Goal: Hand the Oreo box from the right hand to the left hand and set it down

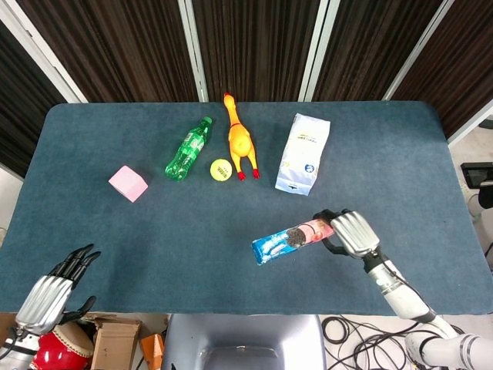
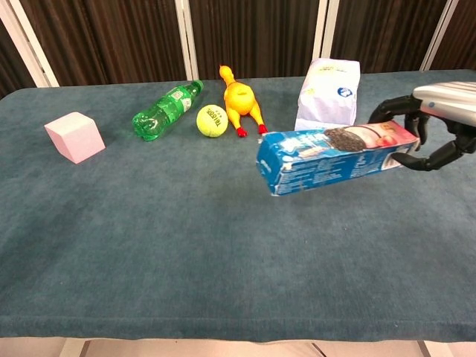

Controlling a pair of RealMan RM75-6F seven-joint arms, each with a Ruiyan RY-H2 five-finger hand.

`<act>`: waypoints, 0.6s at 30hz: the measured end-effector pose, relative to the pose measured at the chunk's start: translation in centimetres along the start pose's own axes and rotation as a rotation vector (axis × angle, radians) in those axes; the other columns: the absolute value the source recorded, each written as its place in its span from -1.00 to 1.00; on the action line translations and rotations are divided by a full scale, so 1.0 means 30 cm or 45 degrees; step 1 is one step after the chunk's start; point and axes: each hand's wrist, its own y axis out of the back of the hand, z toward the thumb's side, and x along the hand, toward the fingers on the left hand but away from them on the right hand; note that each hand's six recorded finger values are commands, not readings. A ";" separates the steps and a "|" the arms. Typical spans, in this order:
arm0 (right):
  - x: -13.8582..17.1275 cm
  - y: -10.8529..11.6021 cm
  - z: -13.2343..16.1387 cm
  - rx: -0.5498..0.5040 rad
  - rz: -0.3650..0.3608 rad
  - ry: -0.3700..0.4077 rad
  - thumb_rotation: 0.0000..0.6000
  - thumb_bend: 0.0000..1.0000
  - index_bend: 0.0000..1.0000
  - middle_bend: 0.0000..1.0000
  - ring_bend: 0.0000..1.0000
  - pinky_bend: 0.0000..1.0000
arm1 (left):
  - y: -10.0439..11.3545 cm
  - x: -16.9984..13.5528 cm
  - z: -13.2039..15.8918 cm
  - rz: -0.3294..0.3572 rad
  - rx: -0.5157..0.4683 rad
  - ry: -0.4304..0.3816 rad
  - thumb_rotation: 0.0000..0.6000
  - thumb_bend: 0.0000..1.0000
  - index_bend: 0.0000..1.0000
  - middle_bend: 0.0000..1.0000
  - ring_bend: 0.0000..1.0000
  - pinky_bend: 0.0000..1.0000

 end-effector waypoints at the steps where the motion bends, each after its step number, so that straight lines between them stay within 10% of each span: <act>1: -0.007 0.007 0.029 -0.008 0.000 0.017 1.00 1.00 0.17 0.15 0.06 0.00 | -0.001 0.019 0.032 0.012 0.004 -0.034 1.00 -0.30 -0.90 -0.98 -0.93 -0.51; 18: -0.122 0.079 0.353 -0.009 0.007 0.122 1.00 1.00 0.17 0.15 0.06 0.00 | -0.104 0.256 0.521 0.025 -0.427 -0.340 1.00 -0.34 -1.00 -1.00 -0.97 -0.57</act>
